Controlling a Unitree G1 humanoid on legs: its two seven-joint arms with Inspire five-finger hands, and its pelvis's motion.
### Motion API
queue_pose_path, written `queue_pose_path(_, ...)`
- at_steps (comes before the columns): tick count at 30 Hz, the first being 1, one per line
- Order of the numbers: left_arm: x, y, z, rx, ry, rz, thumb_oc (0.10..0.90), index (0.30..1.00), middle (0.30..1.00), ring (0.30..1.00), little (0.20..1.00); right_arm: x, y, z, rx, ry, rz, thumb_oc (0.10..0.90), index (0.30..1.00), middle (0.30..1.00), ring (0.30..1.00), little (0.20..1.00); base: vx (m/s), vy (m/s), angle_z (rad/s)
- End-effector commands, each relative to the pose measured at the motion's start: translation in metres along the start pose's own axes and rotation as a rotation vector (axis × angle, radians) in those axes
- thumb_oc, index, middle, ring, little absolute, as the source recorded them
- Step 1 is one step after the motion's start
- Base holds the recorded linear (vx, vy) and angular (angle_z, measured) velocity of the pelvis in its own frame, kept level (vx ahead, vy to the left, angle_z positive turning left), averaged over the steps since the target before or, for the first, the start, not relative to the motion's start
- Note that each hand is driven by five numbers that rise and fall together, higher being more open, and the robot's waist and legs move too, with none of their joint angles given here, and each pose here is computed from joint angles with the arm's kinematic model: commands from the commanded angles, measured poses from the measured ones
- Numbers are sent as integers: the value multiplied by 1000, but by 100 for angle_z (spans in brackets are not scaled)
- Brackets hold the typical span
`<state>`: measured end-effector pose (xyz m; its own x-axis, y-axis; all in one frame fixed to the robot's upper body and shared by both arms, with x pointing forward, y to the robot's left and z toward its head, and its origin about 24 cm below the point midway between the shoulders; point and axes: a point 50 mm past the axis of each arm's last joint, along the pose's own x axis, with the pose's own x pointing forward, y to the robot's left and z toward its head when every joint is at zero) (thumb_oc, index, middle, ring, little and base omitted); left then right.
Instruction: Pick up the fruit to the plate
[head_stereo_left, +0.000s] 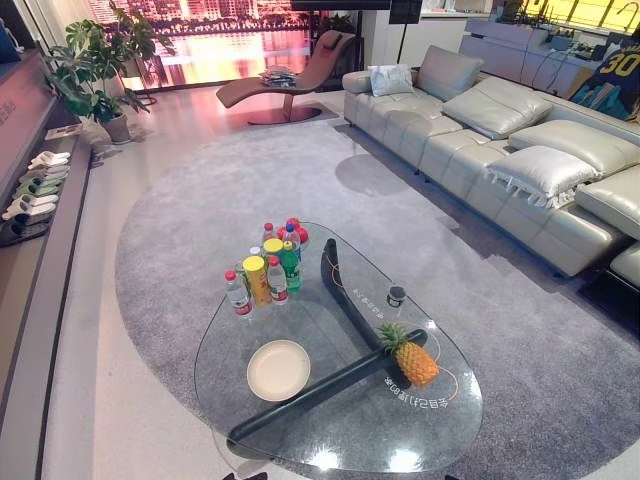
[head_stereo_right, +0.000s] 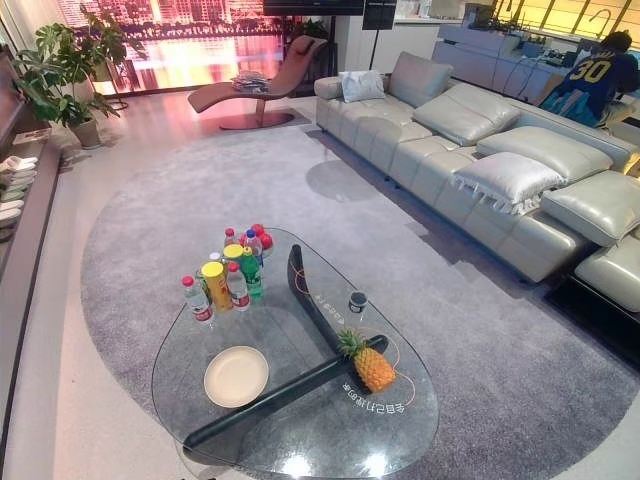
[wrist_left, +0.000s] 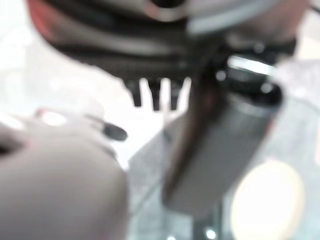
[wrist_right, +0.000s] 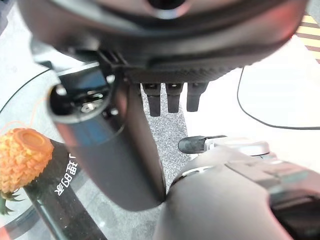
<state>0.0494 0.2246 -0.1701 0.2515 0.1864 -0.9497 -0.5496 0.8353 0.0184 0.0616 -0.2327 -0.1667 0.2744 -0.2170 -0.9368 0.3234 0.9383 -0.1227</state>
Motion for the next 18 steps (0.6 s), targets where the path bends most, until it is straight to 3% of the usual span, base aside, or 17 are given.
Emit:
queue_pose_path(1, 2, -5, 18, -37, -47, -18, 800, 900, 900, 900, 900, 1, -7, 48, 64, -191, -53, 800, 900, 900, 900, 900, 0, 0, 0)
queue_pose_path(10, 3, -9, 51, -29, -134, -47, 800, 900, 900, 900, 900, -19, -3, 142, 129, -565, -78, 800, 900, 900, 900, 900, -85, -37, -1)
queue_pose_path(18, 0, -8, 73, -26, -193, -57, 800, 900, 900, 900, 900, -67, -13, 220, 113, -916, -158, 800, 900, 900, 900, 900, -57, -36, 7)
